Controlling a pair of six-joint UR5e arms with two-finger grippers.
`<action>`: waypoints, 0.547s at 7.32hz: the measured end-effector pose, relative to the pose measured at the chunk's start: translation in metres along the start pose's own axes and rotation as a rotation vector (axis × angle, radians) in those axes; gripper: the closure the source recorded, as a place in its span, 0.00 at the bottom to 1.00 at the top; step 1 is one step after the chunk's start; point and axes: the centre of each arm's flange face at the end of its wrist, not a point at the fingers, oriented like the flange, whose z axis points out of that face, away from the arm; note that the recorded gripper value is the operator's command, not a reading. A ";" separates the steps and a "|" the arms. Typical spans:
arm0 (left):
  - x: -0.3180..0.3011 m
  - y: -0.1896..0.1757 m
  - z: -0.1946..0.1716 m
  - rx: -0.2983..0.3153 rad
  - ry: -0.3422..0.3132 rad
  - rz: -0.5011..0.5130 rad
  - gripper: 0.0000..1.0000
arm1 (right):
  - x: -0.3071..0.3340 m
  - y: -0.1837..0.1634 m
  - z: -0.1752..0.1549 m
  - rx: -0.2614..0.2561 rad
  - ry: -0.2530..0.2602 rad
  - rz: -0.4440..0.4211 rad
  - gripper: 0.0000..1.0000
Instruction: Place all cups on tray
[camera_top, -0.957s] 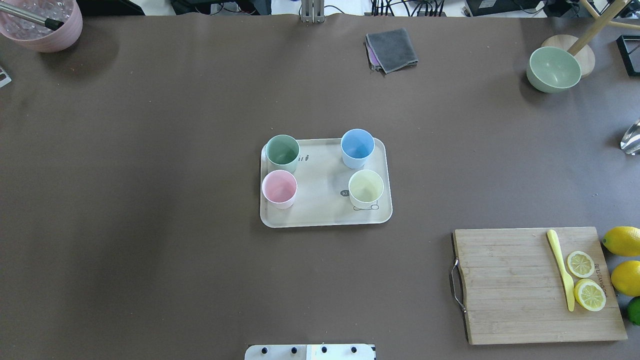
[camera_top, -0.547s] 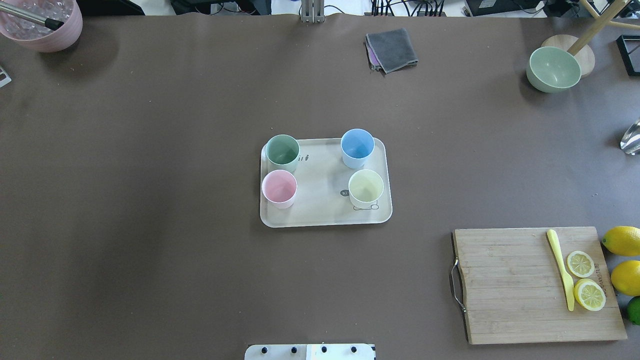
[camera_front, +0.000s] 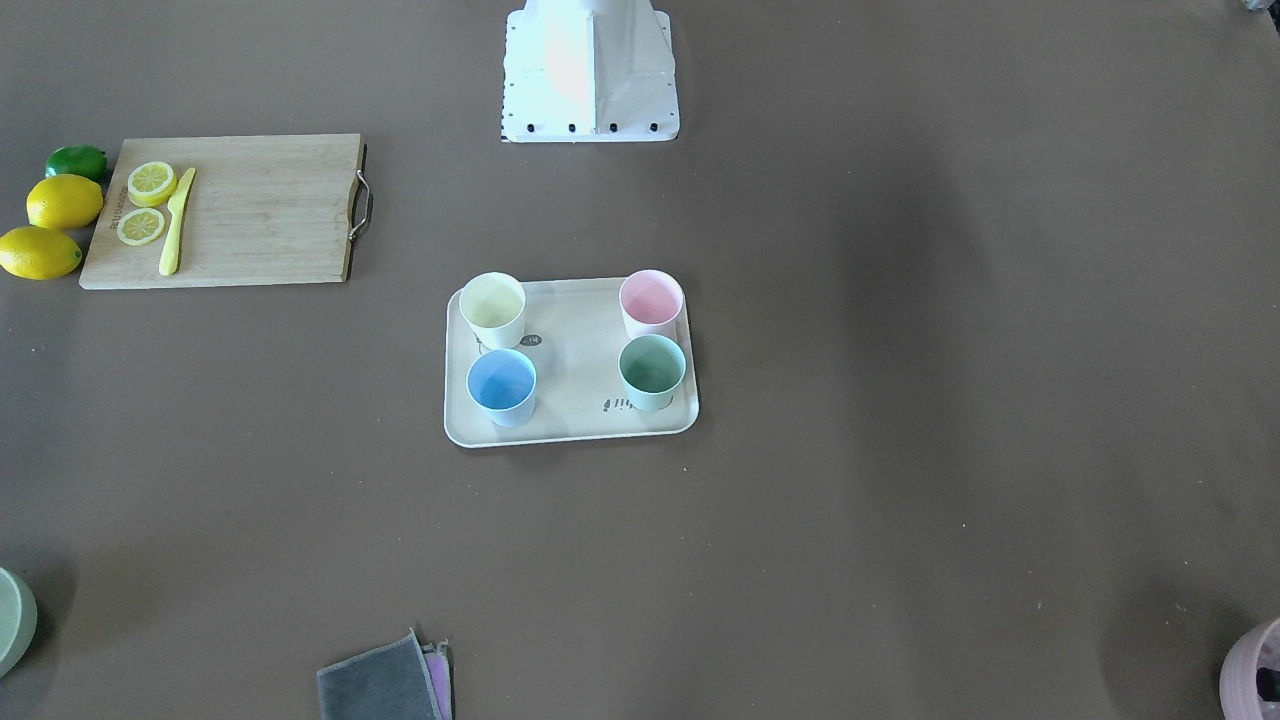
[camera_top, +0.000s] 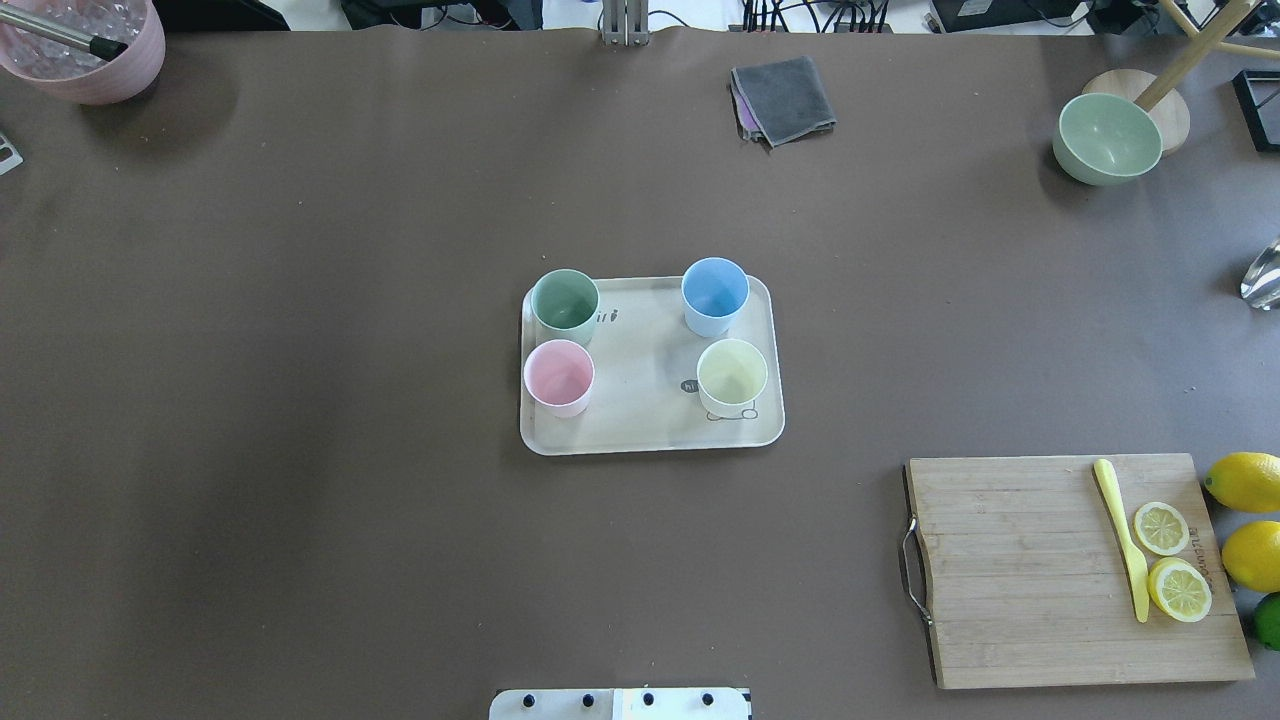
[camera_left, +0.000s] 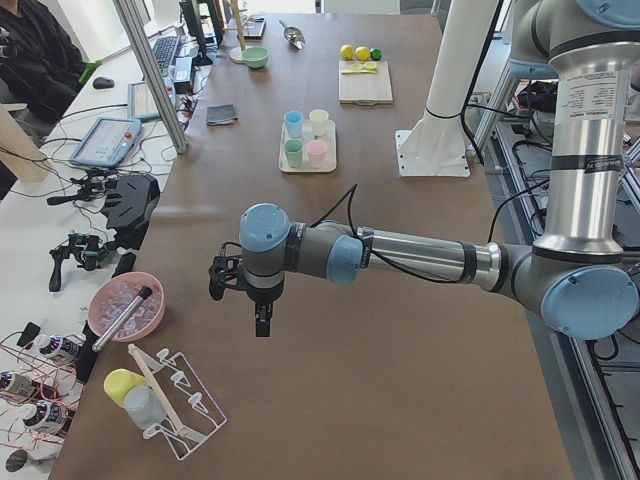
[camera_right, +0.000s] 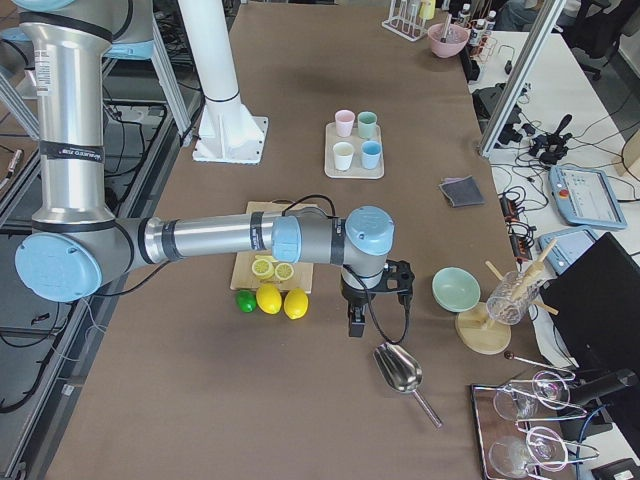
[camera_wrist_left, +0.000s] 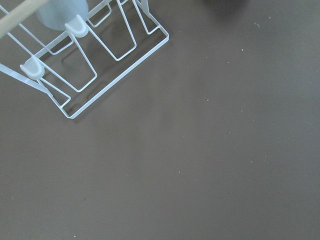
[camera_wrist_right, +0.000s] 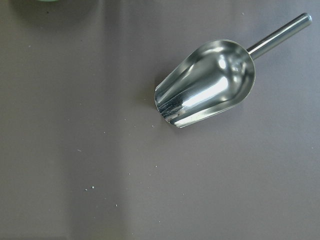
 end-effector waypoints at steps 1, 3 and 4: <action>0.000 0.000 0.001 -0.001 0.000 -0.001 0.02 | -0.001 0.000 -0.001 0.001 0.000 -0.002 0.00; -0.003 0.000 0.004 -0.006 0.001 -0.004 0.02 | -0.001 -0.001 -0.001 0.002 0.000 -0.003 0.00; -0.004 0.000 0.005 -0.007 0.002 -0.004 0.02 | -0.001 -0.001 -0.001 0.003 0.000 -0.004 0.00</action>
